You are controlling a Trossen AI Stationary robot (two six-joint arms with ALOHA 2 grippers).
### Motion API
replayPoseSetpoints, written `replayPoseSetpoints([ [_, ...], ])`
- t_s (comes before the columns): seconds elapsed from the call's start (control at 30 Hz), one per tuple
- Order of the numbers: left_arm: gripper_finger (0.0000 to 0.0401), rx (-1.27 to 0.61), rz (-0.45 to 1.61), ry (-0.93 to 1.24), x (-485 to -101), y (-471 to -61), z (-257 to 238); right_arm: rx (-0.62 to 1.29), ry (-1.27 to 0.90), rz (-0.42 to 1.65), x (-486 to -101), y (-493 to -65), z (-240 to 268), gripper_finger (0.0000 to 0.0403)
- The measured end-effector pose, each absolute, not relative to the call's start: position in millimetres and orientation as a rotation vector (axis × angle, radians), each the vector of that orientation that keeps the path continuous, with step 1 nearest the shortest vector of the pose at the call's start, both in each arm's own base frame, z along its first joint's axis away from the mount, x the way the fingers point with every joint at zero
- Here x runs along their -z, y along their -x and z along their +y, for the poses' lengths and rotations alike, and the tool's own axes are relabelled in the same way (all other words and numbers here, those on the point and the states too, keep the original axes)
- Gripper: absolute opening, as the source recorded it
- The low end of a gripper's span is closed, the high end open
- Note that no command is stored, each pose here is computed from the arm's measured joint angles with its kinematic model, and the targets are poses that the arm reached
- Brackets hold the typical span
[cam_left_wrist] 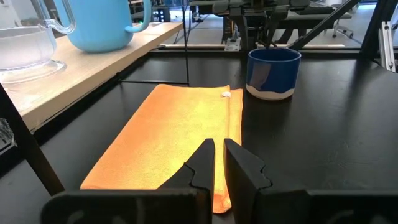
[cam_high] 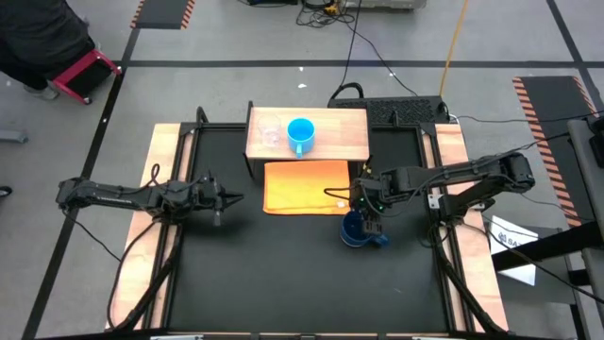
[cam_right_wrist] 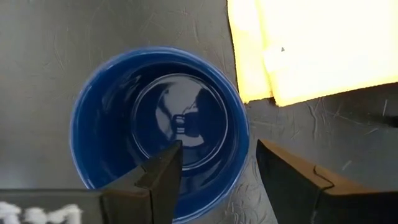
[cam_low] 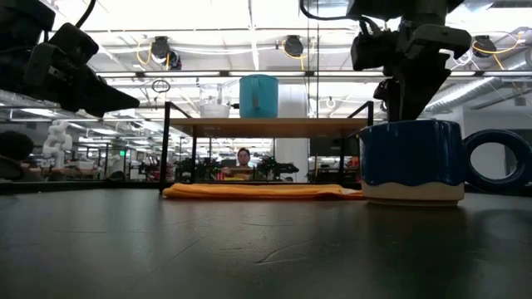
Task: Stack small to large cups/mugs on shelf
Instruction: Put the dark blue mug on the shelf
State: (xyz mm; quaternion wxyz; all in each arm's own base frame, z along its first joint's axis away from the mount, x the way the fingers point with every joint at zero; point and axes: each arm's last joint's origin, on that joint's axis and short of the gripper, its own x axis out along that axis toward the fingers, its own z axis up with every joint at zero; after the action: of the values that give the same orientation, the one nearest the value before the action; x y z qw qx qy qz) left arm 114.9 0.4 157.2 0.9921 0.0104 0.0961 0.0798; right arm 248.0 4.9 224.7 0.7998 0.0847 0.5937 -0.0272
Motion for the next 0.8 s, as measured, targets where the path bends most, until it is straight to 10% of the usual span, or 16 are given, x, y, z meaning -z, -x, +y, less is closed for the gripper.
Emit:
replayPoseSetpoints([
  [0.8, 0.0037, -0.16, 0.192, -0.021, -157.2, -114.9, 0.4, 0.062, -0.189, 1.271, -220.0, -248.4, 4.9, 0.0199],
])
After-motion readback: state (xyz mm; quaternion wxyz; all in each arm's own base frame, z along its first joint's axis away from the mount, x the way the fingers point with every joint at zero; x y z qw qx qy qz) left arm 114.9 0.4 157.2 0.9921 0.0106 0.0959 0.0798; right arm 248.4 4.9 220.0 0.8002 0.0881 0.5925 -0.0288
